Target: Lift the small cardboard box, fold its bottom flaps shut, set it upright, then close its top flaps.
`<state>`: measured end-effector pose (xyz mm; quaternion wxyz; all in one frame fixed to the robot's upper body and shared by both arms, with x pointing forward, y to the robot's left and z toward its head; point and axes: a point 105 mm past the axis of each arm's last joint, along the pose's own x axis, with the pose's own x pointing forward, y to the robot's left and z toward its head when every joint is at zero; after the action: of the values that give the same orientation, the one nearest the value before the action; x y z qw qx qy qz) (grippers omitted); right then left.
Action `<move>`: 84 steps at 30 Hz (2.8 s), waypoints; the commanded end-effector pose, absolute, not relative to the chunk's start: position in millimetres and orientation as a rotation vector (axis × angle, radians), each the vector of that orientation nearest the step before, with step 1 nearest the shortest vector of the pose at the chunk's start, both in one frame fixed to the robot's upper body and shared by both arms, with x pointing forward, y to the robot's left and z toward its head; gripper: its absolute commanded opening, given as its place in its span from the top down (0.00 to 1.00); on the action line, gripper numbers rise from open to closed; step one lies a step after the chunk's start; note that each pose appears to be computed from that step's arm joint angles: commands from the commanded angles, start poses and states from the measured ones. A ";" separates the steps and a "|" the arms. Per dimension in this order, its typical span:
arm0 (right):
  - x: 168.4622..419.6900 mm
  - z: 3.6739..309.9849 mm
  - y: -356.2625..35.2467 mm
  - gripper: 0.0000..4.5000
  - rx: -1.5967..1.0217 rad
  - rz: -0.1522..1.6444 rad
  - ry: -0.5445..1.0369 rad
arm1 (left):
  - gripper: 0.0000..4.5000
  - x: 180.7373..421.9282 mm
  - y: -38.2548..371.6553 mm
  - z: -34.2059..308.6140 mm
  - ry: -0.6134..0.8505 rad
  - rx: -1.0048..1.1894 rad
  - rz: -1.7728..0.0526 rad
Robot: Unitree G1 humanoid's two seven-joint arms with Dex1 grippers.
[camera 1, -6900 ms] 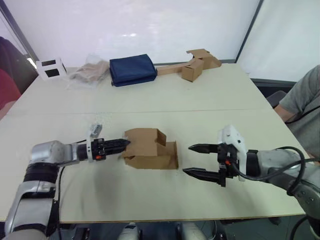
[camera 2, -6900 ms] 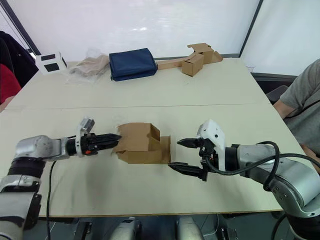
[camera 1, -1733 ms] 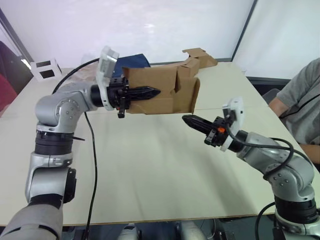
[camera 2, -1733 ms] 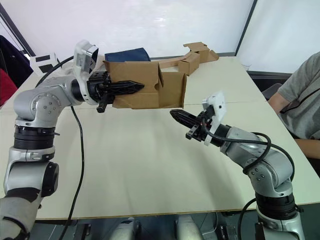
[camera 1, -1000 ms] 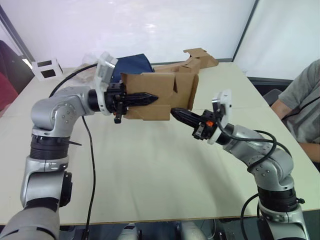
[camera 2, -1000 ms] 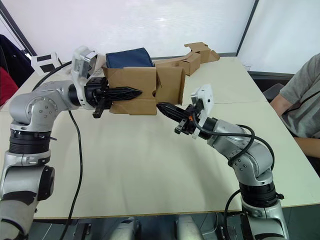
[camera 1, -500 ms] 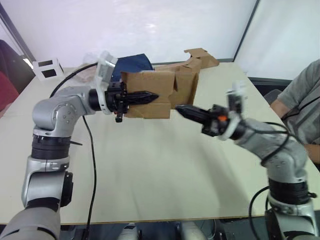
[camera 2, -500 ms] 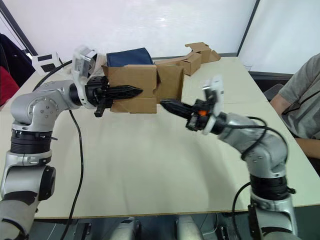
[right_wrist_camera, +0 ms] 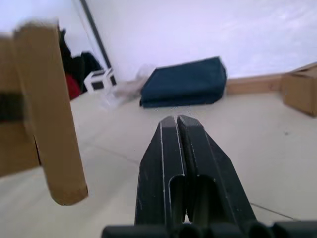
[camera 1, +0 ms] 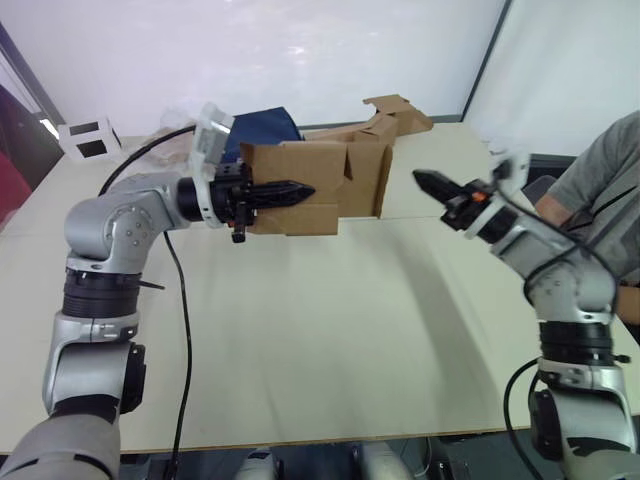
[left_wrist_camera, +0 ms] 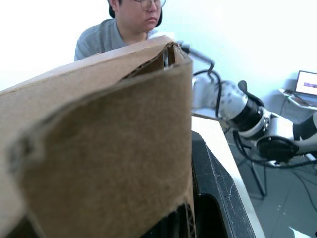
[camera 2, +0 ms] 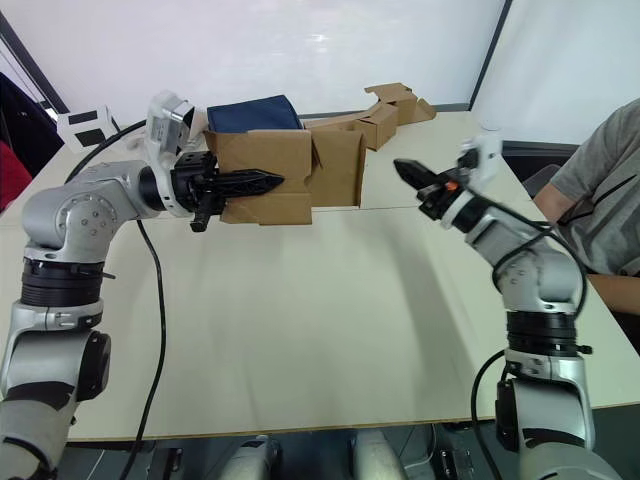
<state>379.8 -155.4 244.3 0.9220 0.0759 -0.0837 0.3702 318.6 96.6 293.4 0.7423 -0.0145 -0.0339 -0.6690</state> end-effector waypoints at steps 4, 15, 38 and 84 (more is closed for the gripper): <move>340.7 271.5 -113.1 0.99 0.181 1.069 -0.286 | 1.00 315.0 97.7 305.8 -0.132 -0.006 -1.472; 302.0 269.7 -101.4 0.99 0.304 1.182 -0.241 | 1.00 318.8 96.6 302.7 -0.127 -0.018 -1.477; 316.6 300.7 -158.8 0.99 0.498 0.999 -0.385 | 1.00 317.1 99.0 304.4 -0.122 -0.017 -1.491; 296.1 268.7 -88.0 0.65 0.725 1.238 -0.248 | 1.00 309.5 105.2 309.2 -0.105 -0.131 -1.554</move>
<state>304.6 -90.4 259.7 0.7586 0.3325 -0.0962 0.5521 313.3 99.5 293.6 0.7107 -0.0629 -0.0192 -0.7004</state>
